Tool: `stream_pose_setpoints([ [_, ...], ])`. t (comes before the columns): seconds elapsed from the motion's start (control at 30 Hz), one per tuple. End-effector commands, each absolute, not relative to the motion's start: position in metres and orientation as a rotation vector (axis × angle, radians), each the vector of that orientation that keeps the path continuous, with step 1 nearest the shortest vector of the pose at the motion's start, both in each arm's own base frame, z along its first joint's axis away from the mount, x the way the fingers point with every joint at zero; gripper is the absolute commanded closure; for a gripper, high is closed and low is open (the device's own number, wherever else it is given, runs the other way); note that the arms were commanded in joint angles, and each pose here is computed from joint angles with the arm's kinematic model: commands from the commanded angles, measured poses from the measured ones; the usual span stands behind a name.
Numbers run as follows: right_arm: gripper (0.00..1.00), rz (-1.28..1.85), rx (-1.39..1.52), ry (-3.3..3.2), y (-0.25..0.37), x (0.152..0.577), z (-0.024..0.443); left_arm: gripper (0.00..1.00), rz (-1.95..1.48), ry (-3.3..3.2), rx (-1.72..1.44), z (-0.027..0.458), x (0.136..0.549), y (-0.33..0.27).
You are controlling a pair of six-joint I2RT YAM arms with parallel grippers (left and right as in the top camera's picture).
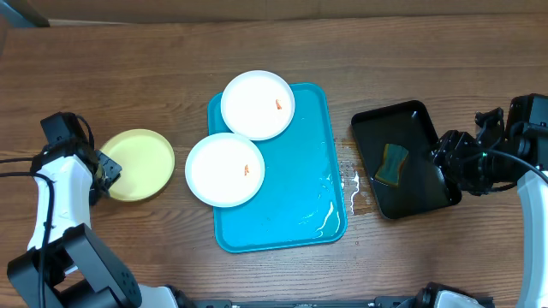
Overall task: Clean dirty plates on tray and stack at the side
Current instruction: 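Carry the yellow plate left and set it on the table, then move left gripper to the lower white plate rim and grasp it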
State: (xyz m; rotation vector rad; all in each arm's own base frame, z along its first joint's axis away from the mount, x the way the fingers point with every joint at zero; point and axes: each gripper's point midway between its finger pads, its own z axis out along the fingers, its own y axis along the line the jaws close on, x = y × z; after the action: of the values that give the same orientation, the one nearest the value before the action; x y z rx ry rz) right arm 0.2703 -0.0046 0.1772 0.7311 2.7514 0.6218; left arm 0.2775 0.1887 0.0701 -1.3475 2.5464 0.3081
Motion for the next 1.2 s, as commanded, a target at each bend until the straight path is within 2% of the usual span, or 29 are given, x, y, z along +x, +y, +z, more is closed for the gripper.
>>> stream_pose_setpoints([
  [0.0, 0.28, 0.595, 0.701, 2.730, -0.007, 0.275, 0.184, 0.00, 0.279, 2.540, -1.292, 0.085, 0.284, 0.188],
  [0.1, 0.25, 0.588, 0.692, 2.719, -0.008, 0.279, 0.180, 0.00, 0.248, 2.524, -1.278, 0.106, 0.290, 0.186],
  [0.2, 0.27, 0.582, 0.682, 2.758, -0.003, 0.276, 0.167, 0.00, 0.169, 2.522, -1.204, 0.136, 0.302, 0.178],
  [0.27, 0.37, 0.545, 0.668, 2.814, 0.001, 0.270, 0.153, 0.00, 0.118, 2.521, -1.147, 0.158, 0.309, 0.168],
  [0.3, 0.46, 0.526, 0.657, 2.843, 0.004, 0.266, 0.145, 0.00, 0.100, 2.521, -1.115, 0.169, 0.312, 0.163],
  [0.33, 0.63, 0.516, 0.645, 2.872, 0.008, 0.262, 0.137, 0.00, 0.087, 2.520, -1.073, 0.180, 0.316, 0.157],
  [0.37, 0.72, 0.513, 0.645, 2.899, 0.012, 0.258, 0.129, 0.00, 0.083, 2.519, -1.034, 0.190, 0.318, 0.152],
  [0.4, 0.75, 0.518, 0.657, 2.925, 0.017, 0.254, 0.122, 0.00, 0.075, 2.519, -0.984, 0.198, 0.322, 0.146],
  [0.53, 0.71, 0.523, 0.604, 2.998, 0.036, 0.243, 0.092, 0.01, 0.014, 2.532, -0.767, 0.226, 0.331, 0.112],
  [0.67, 0.70, 0.451, 0.542, 2.957, 0.041, 0.259, 0.066, 0.01, -0.050, 2.527, -0.618, 0.244, 0.332, 0.078],
  [0.83, 0.76, 0.464, 0.489, 2.919, 0.054, 0.279, 0.049, 0.00, -0.073, 2.523, -0.545, 0.254, 0.326, 0.058],
  [1.17, 0.80, 0.499, 0.369, 3.006, 0.108, 0.280, 0.015, 0.00, -0.184, 2.597, -0.492, 0.248, 0.314, 0.037],
])
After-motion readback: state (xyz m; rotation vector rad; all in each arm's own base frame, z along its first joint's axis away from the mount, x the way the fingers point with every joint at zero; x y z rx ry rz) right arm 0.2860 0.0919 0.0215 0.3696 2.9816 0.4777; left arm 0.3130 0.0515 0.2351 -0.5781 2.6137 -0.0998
